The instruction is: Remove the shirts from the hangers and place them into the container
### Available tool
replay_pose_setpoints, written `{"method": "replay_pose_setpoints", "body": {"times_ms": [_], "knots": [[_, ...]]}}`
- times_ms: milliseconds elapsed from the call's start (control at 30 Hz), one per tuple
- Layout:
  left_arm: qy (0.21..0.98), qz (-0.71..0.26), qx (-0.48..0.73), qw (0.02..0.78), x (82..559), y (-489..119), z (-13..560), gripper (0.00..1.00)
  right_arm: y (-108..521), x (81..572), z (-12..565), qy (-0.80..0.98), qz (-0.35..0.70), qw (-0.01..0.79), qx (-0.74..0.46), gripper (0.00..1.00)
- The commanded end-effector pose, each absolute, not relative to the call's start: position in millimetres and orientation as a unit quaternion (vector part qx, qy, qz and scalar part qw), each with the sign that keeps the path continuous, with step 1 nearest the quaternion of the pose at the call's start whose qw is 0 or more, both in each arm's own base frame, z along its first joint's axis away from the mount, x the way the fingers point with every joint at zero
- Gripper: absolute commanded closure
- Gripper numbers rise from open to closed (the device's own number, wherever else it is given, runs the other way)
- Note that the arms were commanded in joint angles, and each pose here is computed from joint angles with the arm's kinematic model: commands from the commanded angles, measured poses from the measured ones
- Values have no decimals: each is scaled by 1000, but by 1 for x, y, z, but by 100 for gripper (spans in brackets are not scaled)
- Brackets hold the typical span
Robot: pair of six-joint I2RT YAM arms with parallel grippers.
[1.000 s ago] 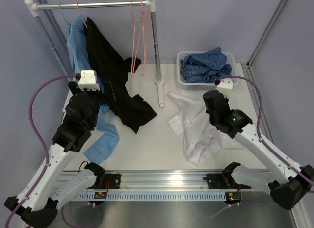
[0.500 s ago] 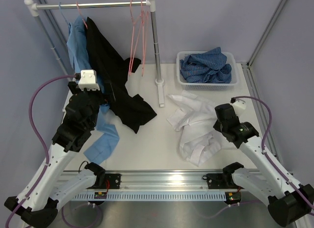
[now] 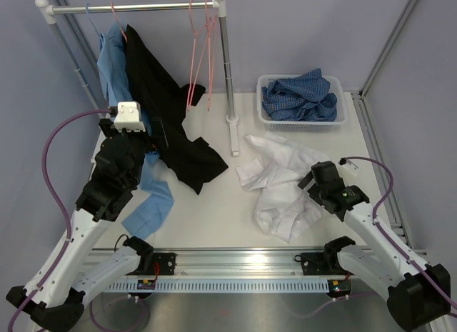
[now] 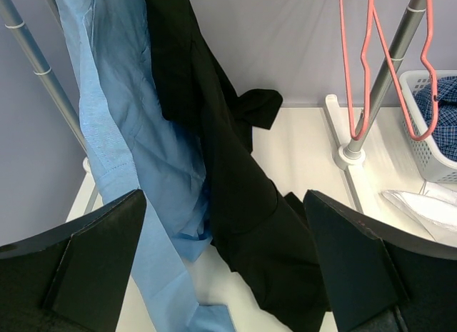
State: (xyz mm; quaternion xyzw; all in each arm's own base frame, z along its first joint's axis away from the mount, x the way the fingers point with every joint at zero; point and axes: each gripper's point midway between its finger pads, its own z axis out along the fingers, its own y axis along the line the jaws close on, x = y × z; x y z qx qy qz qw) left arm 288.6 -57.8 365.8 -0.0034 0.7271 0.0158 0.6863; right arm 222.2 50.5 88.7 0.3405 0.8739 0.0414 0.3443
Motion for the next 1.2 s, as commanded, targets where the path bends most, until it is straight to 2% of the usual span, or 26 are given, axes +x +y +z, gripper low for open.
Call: {"method": "replay_pose_setpoints", "body": {"times_ms": [0,267,333,400,433,467,500,633,667,700,733,867,900,967,1000,1167], "knots": [[705,4,-14,709,288,-57,382,1,41,245,98,843,41,375,384,1],[702,6,-18,712,286,-54,385,1,44,273,62,853,54,333,399,0],[702,7,-18,712,285,-53,384,1,46,280,54,854,64,320,404,3],[701,7,-19,713,285,-53,385,1,43,282,43,856,58,308,411,10],[700,8,-21,714,284,-52,386,1,43,285,41,855,62,309,413,22],[701,7,-20,713,284,-52,385,1,43,286,38,855,63,305,414,28],[701,9,-20,713,285,-52,385,1,37,288,35,854,55,302,420,43],[700,10,-22,714,284,-51,386,1,31,294,38,853,50,312,416,73],[700,10,-23,714,285,-51,385,1,29,297,43,850,47,322,415,91],[700,10,-24,714,284,-51,386,1,28,302,56,848,50,339,405,99],[701,11,-23,713,285,-51,385,1,27,306,66,843,54,354,401,100],[701,11,-23,713,285,-51,385,1,29,323,147,812,100,451,356,100],[701,11,-23,713,285,-51,385,1,30,330,192,793,117,498,330,100],[702,12,-23,712,286,-50,384,1,31,333,237,775,134,535,308,100],[702,13,-24,712,286,-50,384,1,32,337,282,758,142,569,287,100],[703,16,-26,711,288,-49,383,1,34,351,397,702,165,649,244,100]]}}
